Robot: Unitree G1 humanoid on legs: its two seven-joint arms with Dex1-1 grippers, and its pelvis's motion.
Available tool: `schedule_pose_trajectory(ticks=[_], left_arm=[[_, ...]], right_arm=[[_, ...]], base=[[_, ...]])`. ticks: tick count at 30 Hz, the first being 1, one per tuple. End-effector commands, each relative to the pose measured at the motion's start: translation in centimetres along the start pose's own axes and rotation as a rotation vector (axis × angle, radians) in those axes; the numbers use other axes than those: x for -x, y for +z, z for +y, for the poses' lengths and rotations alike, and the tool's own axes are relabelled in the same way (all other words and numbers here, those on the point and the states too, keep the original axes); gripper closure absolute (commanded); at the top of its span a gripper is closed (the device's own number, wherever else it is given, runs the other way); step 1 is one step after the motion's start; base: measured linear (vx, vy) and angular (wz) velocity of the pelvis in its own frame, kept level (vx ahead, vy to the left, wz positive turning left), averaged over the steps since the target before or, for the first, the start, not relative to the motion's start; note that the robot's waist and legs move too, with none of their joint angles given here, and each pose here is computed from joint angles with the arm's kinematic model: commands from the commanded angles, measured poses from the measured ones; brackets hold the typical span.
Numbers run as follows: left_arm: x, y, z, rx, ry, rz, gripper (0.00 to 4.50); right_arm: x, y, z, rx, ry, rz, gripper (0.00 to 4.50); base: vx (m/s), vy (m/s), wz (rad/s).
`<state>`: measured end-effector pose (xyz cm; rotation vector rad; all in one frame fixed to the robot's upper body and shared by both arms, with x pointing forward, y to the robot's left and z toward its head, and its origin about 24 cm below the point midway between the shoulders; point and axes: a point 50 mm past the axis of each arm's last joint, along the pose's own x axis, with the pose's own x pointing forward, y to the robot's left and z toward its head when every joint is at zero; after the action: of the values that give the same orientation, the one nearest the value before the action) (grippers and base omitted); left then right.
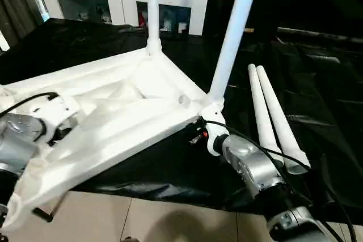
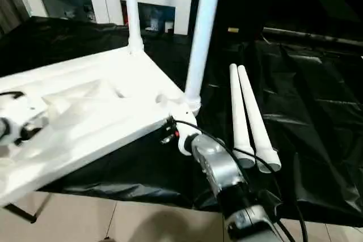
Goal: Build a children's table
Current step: Rotate table base
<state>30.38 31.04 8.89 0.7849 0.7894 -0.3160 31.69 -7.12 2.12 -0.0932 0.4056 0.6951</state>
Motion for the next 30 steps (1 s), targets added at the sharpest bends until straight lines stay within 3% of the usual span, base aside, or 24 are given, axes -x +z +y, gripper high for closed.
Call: schedule_pose_trajectory(ticks=[1,3,4,6,10,16,22,26,30], left_arm=[[-0.4,1.3,-1.4,-0.03,-0.113,-0.068,2.41],[-0.4,1.9,-2.0,-0.082,-0.166,-0.12,2.43],[-0.2,2.3,-2.6,-0.083,-0.223,-0.151,2.73],[-0.1,2.7,-3.0,-0.104,-0.263,-0.182,2.85],[0.5,3.7,-5.6,-0.166,-0.492,-0.288,3.19],[0.2,5.3,-7.8,-0.195,-0.604,-0.365,3.75],[-1.0,8.0,-8.0,-0.248,-0.537,-0.427,4.27],[-3.0,10.3,-7.4,-0.236,-0.358,-0.452,4.43],[-3.9,10.5,-6.7,-0.316,-0.258,-0.4,4.43]], right_arm=[[-0.4,0.4,-0.1,0.01,-0.002,-0.007,4.5],[-0.6,0.5,0.0,0.01,0.0,-0.007,4.5],[-0.9,0.5,0.1,0.01,0.005,-0.007,4.5],[-1.0,0.6,0.1,0.011,0.008,-0.008,4.5],[-1.7,0.9,0.6,0.02,0.029,-0.01,4.5],[-2.1,1.4,0.6,0.031,0.037,-0.022,4.5],[-1.9,1.4,0.0,0.047,0.02,-0.025,4.5],[-1.1,2.0,-1.2,0.073,-0.016,-0.051,4.5],[-0.2,2.8,-2.0,0.077,-0.054,-0.089,4.5]], base=[[0.0,0.0,0.0],[0.0,0.0,0.0],[0.0,0.0,0.0],[0.0,0.0,0.0],[0.0,0.0,0.0],[0.0,0.0,0.0],[0.0,0.0,0.0],[0.0,0.0,0.0],[0.0,0.0,0.0]])
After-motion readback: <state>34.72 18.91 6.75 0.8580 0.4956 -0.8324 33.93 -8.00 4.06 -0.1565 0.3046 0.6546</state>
